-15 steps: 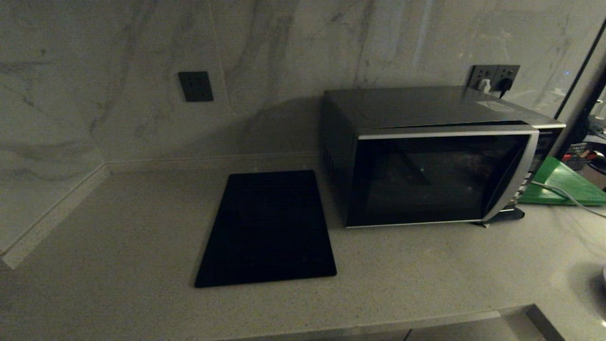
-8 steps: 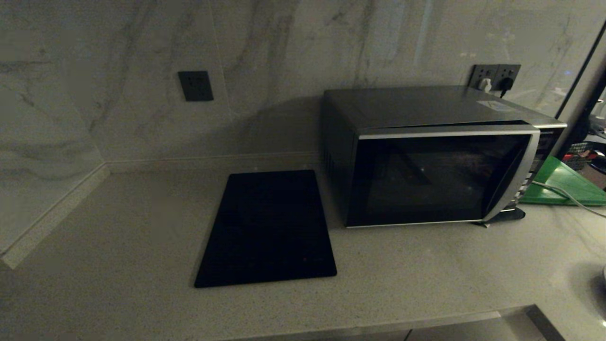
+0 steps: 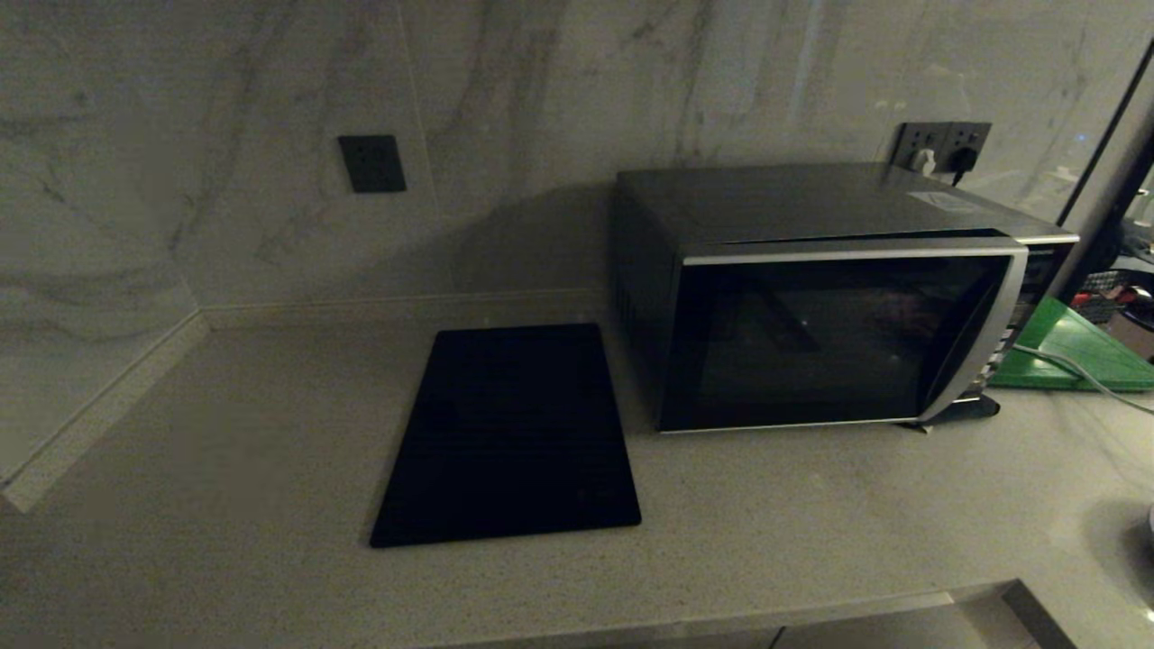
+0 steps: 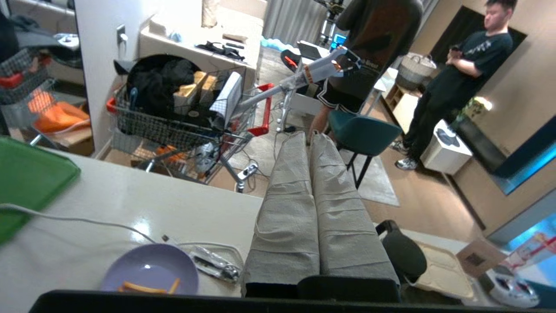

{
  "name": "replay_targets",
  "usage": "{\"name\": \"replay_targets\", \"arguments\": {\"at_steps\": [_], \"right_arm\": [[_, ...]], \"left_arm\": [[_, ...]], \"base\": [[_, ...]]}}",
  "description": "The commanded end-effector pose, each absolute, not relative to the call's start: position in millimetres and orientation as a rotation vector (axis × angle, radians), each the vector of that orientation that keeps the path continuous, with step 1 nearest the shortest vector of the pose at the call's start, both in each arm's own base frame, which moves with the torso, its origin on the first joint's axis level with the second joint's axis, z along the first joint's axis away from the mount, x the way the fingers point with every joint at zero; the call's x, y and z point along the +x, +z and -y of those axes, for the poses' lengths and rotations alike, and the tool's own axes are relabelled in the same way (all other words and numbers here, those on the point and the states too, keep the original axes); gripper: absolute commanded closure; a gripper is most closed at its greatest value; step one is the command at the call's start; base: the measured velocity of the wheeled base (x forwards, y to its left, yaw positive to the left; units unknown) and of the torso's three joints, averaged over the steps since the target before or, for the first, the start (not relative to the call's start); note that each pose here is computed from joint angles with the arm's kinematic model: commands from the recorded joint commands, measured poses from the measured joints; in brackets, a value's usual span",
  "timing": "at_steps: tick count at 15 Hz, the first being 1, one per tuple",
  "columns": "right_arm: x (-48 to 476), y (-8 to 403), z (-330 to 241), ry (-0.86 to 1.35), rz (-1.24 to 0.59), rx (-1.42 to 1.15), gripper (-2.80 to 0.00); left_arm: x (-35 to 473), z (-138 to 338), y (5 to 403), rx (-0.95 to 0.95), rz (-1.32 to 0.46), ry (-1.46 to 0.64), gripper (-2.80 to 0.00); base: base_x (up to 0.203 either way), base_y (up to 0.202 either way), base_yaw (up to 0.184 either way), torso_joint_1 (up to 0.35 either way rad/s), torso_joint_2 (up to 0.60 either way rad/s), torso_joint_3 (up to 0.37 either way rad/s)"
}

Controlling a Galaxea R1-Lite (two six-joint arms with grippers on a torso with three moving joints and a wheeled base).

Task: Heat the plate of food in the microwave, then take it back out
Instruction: Open the microwave oven

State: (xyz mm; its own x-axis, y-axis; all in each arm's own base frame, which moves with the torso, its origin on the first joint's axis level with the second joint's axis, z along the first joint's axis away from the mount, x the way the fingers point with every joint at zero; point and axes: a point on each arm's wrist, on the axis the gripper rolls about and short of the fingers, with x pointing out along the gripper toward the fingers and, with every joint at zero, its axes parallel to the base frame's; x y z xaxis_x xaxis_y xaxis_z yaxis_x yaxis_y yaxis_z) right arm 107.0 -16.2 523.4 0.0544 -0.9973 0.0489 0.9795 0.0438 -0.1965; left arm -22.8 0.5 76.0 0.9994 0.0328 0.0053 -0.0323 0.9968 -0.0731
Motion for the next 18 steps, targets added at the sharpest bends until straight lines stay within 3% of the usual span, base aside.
{"name": "replay_targets", "arguments": {"at_steps": [1, 4, 7, 11, 14, 18], "right_arm": [[114.8, 519.7, 11.7, -1.479, -0.091, -0.166, 0.0], [141.6, 503.5, 7.6, -1.462, 0.123, 0.055, 0.0], [124.1, 514.1, 9.5, -1.447, 0.284, 0.023, 0.0], [132.1, 517.3, 11.7, -1.405, -0.042, -0.391, 0.0], [163.7, 497.0, 11.7, -1.353, -0.255, -0.607, 0.0], [177.5, 467.4, 33.4, -1.283, -0.716, -1.034, 0.0]], "left_arm": [[-22.7, -0.6, 76.1, -0.074, 0.006, 0.034, 0.0], [-22.7, -0.6, 76.1, -0.074, 0.006, 0.034, 0.0], [-22.7, -0.6, 76.1, -0.074, 0.006, 0.034, 0.0], [-22.7, -0.6, 76.1, -0.074, 0.006, 0.034, 0.0], [-22.7, -0.6, 76.1, -0.074, 0.006, 0.034, 0.0], [-22.7, -0.6, 76.1, -0.074, 0.006, 0.034, 0.0]], "base": [[0.0, 0.0, 0.0, 0.0, 0.0, 0.0], [0.0, 0.0, 0.0, 0.0, 0.0, 0.0], [0.0, 0.0, 0.0, 0.0, 0.0, 0.0], [0.0, 0.0, 0.0, 0.0, 0.0, 0.0], [0.0, 0.0, 0.0, 0.0, 0.0, 0.0], [0.0, 0.0, 0.0, 0.0, 0.0, 0.0]]}}
